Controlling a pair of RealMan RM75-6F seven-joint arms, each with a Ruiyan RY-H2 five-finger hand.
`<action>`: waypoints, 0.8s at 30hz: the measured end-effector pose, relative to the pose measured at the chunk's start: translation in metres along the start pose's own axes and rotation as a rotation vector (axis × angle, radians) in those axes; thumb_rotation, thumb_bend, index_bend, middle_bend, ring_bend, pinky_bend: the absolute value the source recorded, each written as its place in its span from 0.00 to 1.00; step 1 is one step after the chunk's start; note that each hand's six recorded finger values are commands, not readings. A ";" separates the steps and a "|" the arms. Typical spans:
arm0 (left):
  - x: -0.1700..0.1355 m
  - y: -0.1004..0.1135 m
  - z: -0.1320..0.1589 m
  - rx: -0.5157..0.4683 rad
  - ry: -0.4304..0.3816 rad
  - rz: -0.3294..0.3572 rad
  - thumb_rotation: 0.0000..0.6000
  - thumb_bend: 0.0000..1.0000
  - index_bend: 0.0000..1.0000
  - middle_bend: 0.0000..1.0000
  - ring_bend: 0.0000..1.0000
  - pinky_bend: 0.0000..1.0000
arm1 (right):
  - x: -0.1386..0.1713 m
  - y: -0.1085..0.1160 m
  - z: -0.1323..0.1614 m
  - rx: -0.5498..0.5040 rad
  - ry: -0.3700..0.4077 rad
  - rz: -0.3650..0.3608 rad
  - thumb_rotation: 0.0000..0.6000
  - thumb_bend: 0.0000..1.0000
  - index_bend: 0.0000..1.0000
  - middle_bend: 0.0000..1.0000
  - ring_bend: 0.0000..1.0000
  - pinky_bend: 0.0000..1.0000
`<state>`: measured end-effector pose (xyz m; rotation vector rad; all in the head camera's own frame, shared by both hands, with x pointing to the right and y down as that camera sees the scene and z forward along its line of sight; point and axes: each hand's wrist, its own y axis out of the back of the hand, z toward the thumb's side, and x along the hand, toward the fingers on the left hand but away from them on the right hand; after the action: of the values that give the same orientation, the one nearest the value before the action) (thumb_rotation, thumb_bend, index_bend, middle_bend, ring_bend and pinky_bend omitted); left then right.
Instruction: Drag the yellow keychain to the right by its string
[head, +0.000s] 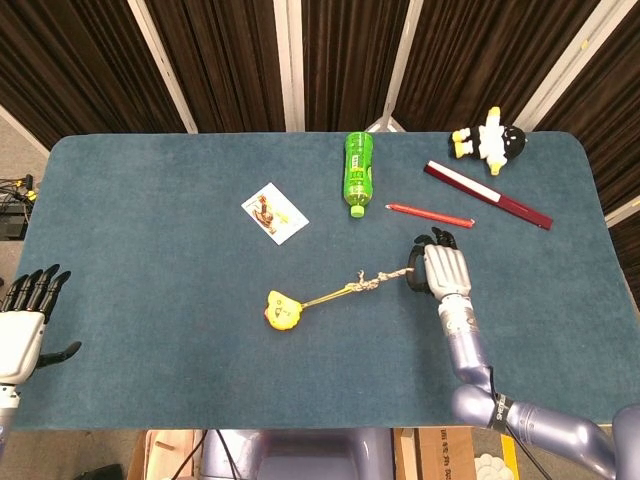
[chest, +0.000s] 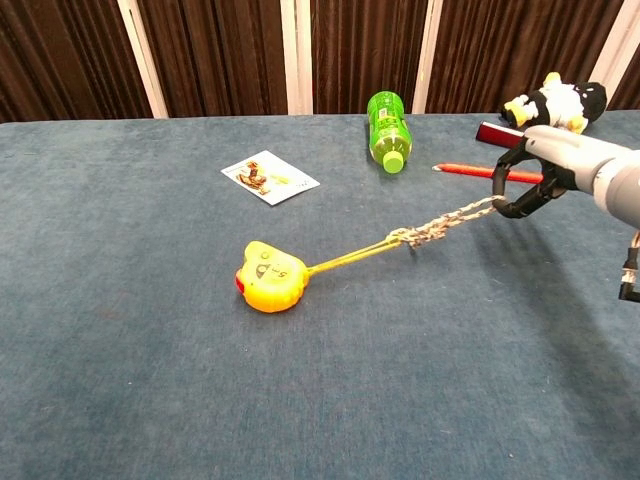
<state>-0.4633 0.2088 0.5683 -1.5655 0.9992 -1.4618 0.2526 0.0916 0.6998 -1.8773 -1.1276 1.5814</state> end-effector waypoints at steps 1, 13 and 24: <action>0.000 0.000 0.000 0.000 0.000 0.000 1.00 0.00 0.00 0.00 0.00 0.00 | -0.001 0.003 -0.002 -0.002 -0.006 -0.005 1.00 0.54 0.70 0.27 0.02 0.01; 0.000 0.000 0.001 0.005 -0.003 0.004 1.00 0.00 0.00 0.00 0.00 0.00 | -0.006 0.027 -0.030 -0.002 -0.061 -0.056 1.00 0.54 0.70 0.27 0.02 0.01; 0.000 0.001 0.002 0.007 -0.007 0.008 1.00 0.00 0.00 0.00 0.00 0.00 | -0.013 0.052 -0.056 0.007 -0.128 -0.109 1.00 0.54 0.71 0.27 0.02 0.01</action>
<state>-0.4611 0.2087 0.5676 -1.5586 0.9939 -1.4516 0.3219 0.0610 0.6826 -1.7005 -1.2549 1.6607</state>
